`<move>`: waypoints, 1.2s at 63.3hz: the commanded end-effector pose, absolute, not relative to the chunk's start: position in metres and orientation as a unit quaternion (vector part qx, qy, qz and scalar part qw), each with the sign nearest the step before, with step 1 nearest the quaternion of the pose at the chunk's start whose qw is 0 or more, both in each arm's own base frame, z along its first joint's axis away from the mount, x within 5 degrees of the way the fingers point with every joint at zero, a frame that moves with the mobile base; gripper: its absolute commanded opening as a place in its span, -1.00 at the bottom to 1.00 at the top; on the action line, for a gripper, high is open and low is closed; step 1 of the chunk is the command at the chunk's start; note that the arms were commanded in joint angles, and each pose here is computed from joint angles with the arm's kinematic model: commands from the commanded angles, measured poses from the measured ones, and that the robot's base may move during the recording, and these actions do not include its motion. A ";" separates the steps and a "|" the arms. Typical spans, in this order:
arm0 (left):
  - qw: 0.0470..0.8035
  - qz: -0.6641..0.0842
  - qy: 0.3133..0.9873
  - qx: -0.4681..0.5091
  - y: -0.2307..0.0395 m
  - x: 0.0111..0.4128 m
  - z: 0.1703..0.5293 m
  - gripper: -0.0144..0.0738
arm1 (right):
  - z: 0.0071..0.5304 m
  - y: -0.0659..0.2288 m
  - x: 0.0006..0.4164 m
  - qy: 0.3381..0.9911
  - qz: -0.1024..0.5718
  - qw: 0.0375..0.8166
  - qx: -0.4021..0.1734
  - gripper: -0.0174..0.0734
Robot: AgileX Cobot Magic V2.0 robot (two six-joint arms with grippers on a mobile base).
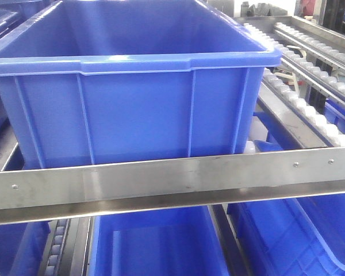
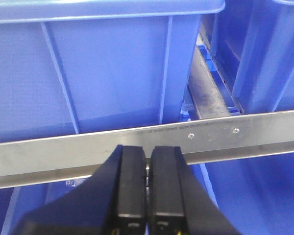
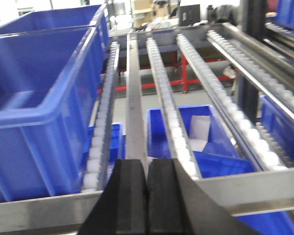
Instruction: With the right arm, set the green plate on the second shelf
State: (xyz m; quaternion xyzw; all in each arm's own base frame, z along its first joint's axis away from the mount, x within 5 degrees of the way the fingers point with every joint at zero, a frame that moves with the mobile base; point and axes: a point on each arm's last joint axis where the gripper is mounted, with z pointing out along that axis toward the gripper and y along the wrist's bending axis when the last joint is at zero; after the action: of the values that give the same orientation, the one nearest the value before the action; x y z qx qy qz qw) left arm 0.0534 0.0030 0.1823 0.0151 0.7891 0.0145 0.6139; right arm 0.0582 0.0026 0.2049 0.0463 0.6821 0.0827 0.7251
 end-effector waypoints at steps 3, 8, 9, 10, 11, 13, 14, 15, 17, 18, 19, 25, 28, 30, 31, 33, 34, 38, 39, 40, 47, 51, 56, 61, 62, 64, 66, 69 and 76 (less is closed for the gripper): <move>0.630 0.007 0.777 0.020 0.002 0.054 0.175 -0.39 | 0.211 0.000 0.054 0.651 0.066 0.754 0.057 -0.50; 0.630 0.007 0.777 0.020 0.002 0.054 0.175 -0.39 | 0.210 -0.001 0.055 0.656 0.061 0.750 0.061 -0.50; 0.630 0.007 0.777 0.020 0.002 0.054 0.175 -0.39 | 0.210 -0.001 0.055 0.656 0.061 0.750 0.061 -0.50; 0.630 0.007 0.777 0.020 0.002 0.054 0.175 -0.39 | 0.210 -0.001 0.055 0.656 0.060 0.750 0.061 -0.50; 0.630 0.007 0.777 0.020 0.002 0.054 0.175 -0.39 | 0.210 -0.001 0.055 0.656 0.060 0.750 0.061 -0.50; 0.630 0.007 0.777 0.020 0.002 0.054 0.175 -0.39 | 0.210 -0.001 0.055 0.656 0.060 0.750 0.061 -0.50; 0.630 0.007 0.777 0.020 0.002 0.054 0.175 -0.39 | 0.210 -0.001 0.055 0.656 0.060 0.750 0.061 -0.50; 0.630 0.007 0.777 0.020 0.002 0.054 0.175 -0.39 | 0.210 -0.001 0.055 0.656 0.060 0.750 0.061 -0.50; 0.630 0.007 0.777 0.020 0.002 0.054 0.175 -0.39 | 0.210 -0.001 0.055 0.656 0.060 0.750 0.061 -0.50; 0.630 0.007 0.777 0.020 0.002 0.054 0.175 -0.39 | 0.210 -0.001 0.055 0.656 0.060 0.750 0.061 -0.50; 0.630 0.007 0.777 0.020 0.002 0.054 0.175 -0.39 | 0.210 -0.001 0.055 0.656 0.060 0.750 0.061 -0.50; 0.630 0.007 0.777 0.020 0.002 0.054 0.175 -0.39 | 0.210 -0.001 0.055 0.655 0.060 0.751 0.061 -0.50; 0.630 0.007 0.777 0.020 0.002 0.054 0.175 -0.39 | 0.210 -0.001 0.055 0.655 0.060 0.751 0.061 -0.50; 0.630 0.007 0.777 0.020 0.002 0.054 0.175 -0.39 | 0.210 -0.001 0.055 0.655 0.060 0.751 0.061 -0.50; 0.630 0.007 0.777 0.020 0.002 0.054 0.175 -0.39 | 0.210 -0.001 0.055 0.655 0.060 0.751 0.061 -0.50; 0.630 0.007 0.777 0.020 0.002 0.054 0.175 -0.39 | 0.210 -0.001 0.055 0.655 0.060 0.751 0.061 -0.50; 0.630 0.007 0.777 0.020 0.002 0.054 0.175 -0.39 | 0.210 -0.001 0.055 0.655 0.060 0.751 0.061 -0.50; 0.630 0.007 0.777 0.020 0.002 0.054 0.175 -0.39 | 0.210 -0.001 0.055 0.654 0.061 0.751 0.062 -0.50; 0.630 0.007 0.777 0.020 0.002 0.054 0.175 -0.39 | 0.210 -0.001 0.055 0.655 0.062 0.751 0.063 -0.50; 0.630 0.007 0.777 0.020 0.002 0.054 0.175 -0.39 | 0.210 -0.001 0.055 0.655 0.062 0.750 0.063 -0.50; 0.630 0.007 0.777 0.020 0.002 0.054 0.175 -0.39 | 0.210 -0.001 0.055 0.656 0.047 0.752 0.046 -0.50; 0.630 0.007 0.777 0.020 0.002 0.054 0.175 -0.39 | 0.211 0.000 0.055 0.655 0.045 0.753 0.043 -0.50; 0.630 0.007 0.777 0.020 0.002 0.054 0.175 -0.39 | 0.211 0.000 0.055 0.654 0.054 0.753 0.050 -0.50; 0.630 0.007 0.777 0.020 0.002 0.054 0.175 -0.39 | 0.211 0.000 0.055 0.654 0.056 0.753 0.052 -0.50; 0.630 0.007 0.777 0.020 0.002 0.054 0.175 -0.39 | 0.211 0.000 0.055 0.654 0.056 0.752 0.052 -0.50; 0.630 0.007 0.777 0.020 0.002 0.054 0.175 -0.39 | 0.210 0.000 0.055 0.655 0.056 0.752 0.052 -0.50; 0.630 0.007 0.777 0.020 0.002 0.054 0.175 -0.39 | 0.210 0.000 0.055 0.655 0.056 0.752 0.052 -0.50; 0.630 0.007 0.777 0.020 0.002 0.054 0.175 -0.39 | 0.210 0.000 0.055 0.655 0.056 0.752 0.052 -0.50; 0.630 0.007 0.777 0.020 0.002 0.054 0.175 -0.39 | 0.210 0.000 0.055 0.655 0.056 0.752 0.052 -0.50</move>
State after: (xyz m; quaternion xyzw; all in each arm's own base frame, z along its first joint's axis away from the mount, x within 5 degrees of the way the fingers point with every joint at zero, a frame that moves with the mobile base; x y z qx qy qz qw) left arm 0.0534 0.0030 0.1823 0.0151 0.7891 0.0145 0.6139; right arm 0.0571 0.0004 0.1995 0.0545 0.6945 0.0597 0.7150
